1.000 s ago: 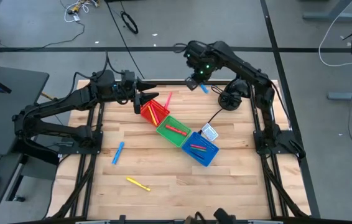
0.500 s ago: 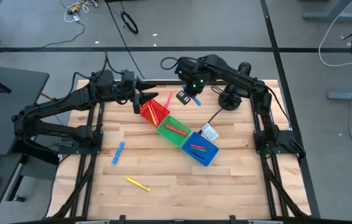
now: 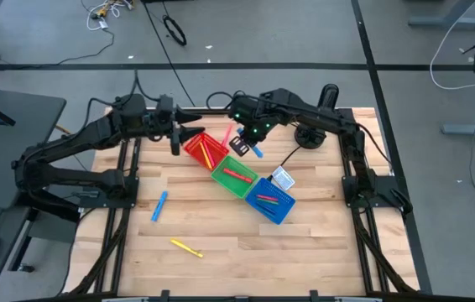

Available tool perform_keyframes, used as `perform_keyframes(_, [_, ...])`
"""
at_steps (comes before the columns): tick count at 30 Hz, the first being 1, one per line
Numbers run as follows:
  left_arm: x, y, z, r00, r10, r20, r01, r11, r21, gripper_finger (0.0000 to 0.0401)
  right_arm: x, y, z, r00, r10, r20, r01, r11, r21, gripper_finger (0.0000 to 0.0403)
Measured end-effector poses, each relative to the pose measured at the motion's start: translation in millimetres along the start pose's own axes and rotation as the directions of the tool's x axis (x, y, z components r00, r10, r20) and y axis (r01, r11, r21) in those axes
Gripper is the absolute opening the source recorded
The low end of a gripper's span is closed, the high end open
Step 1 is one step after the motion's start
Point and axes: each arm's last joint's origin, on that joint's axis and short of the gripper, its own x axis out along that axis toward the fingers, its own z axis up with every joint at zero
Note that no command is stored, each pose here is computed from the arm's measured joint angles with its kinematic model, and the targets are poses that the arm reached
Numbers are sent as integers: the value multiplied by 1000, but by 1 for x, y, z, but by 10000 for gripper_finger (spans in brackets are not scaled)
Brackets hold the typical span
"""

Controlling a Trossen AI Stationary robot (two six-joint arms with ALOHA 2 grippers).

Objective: Pick & Place Markers
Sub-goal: Put the top blue highlighter pen into the green bin

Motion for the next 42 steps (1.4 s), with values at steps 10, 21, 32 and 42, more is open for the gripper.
perform_keyframes(10, [-37,3,12,995,44,89,-44,999,4,233,11,25,-5,998,66,12,-66,997,-29,38])
perform_keyframes(21, [-40,3,10,996,52,70,-52,999,0,233,51,53,-10,996,66,-57,-73,988,-134,38])
perform_keyframes(32, [-41,4,11,994,81,79,-80,997,-22,233,98,56,-9,998,8,-60,-17,988,-154,38])
perform_keyframes(42, [-43,5,12,985,144,97,-141,989,-33,233,152,53,-28,994,-1,-113,-17,986,-166,38])
